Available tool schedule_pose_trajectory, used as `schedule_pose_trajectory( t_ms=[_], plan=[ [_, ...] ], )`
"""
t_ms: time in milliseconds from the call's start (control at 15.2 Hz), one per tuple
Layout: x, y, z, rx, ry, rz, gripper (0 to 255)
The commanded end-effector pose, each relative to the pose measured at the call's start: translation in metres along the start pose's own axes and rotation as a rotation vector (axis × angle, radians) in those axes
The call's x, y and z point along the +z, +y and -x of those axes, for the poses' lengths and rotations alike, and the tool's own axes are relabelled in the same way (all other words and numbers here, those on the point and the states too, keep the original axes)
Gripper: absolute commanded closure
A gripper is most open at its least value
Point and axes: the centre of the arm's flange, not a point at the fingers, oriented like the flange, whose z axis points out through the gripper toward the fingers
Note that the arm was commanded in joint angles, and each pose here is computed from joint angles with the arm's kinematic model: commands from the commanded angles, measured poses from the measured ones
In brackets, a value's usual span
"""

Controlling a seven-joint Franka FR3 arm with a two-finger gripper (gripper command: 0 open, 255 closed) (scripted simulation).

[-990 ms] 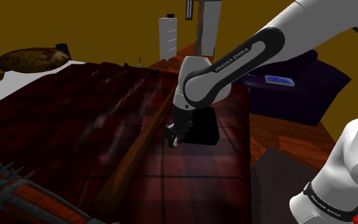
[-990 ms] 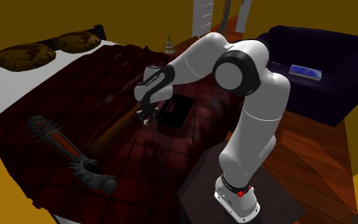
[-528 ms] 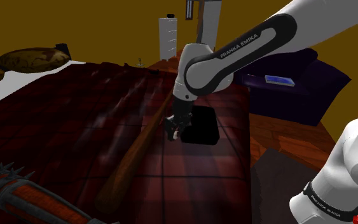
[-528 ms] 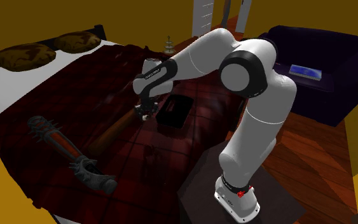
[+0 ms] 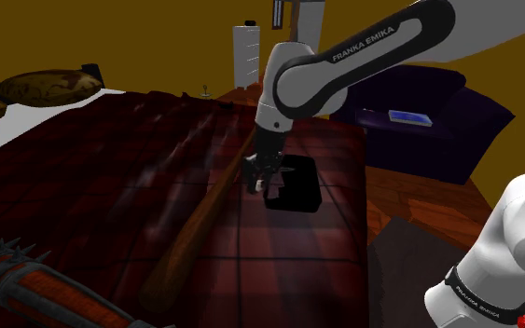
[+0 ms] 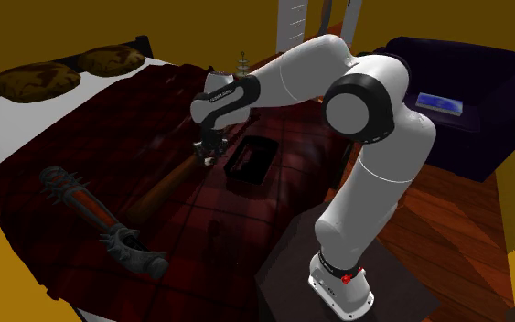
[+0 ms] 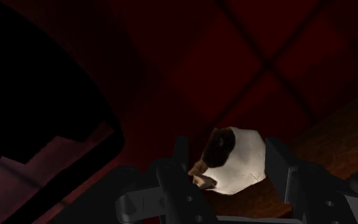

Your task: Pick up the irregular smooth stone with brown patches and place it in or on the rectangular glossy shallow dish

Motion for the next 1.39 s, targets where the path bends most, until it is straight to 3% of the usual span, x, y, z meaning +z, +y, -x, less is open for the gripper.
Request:
schedule_pose_trajectory(
  t_ms=[0,990,1320],
  plan=[
    [-0.007,0.019,-0.004,0.000,0.000,0.000,255],
    [-0.051,0.208,-0.045,0.000,0.000,0.000,255],
    [-0.032,0.219,-0.046,0.000,0.000,0.000,255]
  ],
)
